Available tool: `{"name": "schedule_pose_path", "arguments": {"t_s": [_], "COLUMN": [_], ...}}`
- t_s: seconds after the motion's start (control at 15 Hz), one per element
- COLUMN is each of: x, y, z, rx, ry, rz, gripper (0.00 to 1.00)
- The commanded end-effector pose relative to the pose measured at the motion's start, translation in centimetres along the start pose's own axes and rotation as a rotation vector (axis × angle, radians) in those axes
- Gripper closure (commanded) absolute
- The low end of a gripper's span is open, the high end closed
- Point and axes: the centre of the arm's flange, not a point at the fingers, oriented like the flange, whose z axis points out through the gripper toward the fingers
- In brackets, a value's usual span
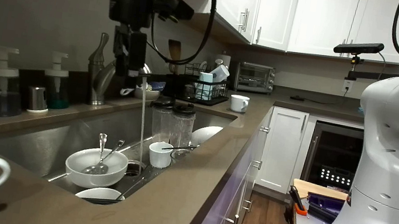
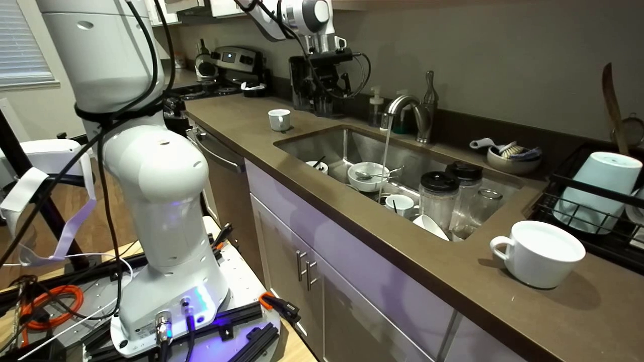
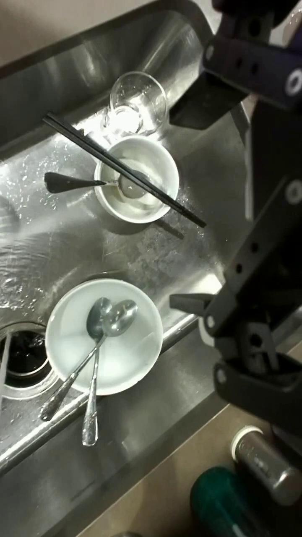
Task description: Pick the mug on the left side of the counter, put some water in it and place it next to the white mug on the right
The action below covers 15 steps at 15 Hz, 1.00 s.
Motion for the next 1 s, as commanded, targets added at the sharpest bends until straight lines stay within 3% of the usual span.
{"name": "schedule_pose_path", "arguments": {"t_s": [0.0, 0.2, 0.6, 0.8, 0.93], "x": [0.4, 0.6, 8.4, 10.5, 10.3], "y": [-0.6, -0.8, -4.9, -6.8, -8.0], "z": [0.0, 0.1, 1.8, 2.3, 2.8], "rx": [0.001, 0.002, 0.023, 0.024, 0.018], "ry": [0.0, 0.0, 0.025, 0.053, 0.087], "rz": [-0.012, -0.019, -0.234, -0.316, -0.377], "gripper": [0.0, 0.0, 0.0, 0.0, 0.0]}}
